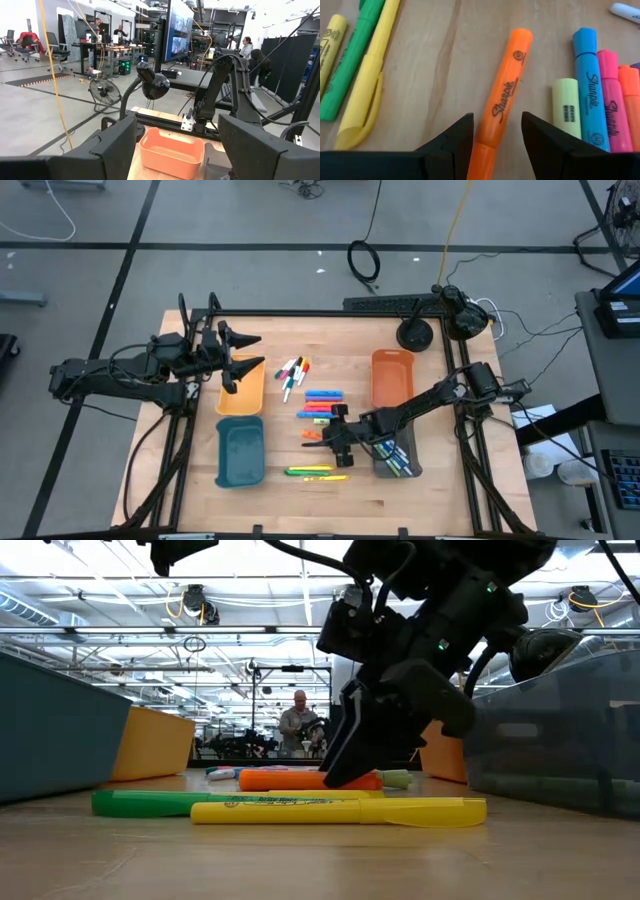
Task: Pick & Place Markers
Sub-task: Put the bottom orange highlighter into the orange bin
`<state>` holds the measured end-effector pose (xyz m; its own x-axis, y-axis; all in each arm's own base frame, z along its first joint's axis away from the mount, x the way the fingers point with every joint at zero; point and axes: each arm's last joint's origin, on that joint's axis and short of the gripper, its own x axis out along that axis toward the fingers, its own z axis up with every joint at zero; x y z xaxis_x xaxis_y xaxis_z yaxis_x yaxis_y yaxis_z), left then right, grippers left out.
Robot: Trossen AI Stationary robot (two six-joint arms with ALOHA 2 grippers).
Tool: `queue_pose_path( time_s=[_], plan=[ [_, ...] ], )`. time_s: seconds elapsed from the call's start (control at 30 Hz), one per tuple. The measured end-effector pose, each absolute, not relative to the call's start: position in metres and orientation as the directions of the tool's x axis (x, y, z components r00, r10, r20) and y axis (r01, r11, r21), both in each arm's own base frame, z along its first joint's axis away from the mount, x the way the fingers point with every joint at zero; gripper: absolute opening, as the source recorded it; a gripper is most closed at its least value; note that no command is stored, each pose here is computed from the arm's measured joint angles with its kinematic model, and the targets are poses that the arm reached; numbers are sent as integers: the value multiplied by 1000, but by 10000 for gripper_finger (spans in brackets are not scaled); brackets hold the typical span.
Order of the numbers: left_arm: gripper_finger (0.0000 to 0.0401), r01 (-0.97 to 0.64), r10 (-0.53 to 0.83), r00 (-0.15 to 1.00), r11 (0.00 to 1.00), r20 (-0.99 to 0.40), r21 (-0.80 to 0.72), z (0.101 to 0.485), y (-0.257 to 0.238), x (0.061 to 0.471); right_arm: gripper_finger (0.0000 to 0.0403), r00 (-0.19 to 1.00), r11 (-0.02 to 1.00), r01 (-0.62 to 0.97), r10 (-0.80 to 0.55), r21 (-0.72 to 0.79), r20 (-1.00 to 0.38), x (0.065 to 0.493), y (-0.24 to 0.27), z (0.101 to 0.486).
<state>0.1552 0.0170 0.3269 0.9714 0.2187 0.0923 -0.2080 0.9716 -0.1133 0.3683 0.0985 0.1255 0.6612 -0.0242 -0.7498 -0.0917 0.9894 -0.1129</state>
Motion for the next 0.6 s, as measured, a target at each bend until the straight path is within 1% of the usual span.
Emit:
queue_pose_path(
  time_s=[0.43, 0.5, 0.6],
  plan=[
    [282, -207, 218, 972, 972, 93, -113, 327, 17, 155, 153, 642, 993, -59, -40, -102, -766, 363, 91, 118],
    [282, -208, 219, 971, 972, 92, -113, 327, 17, 155, 145, 640, 993, -59, -41, -102, -767, 363, 91, 118],
    [282, -208, 218, 972, 972, 92, -113, 327, 17, 155, 122, 635, 993, -60, -42, -103, -771, 363, 91, 118]
  ],
)
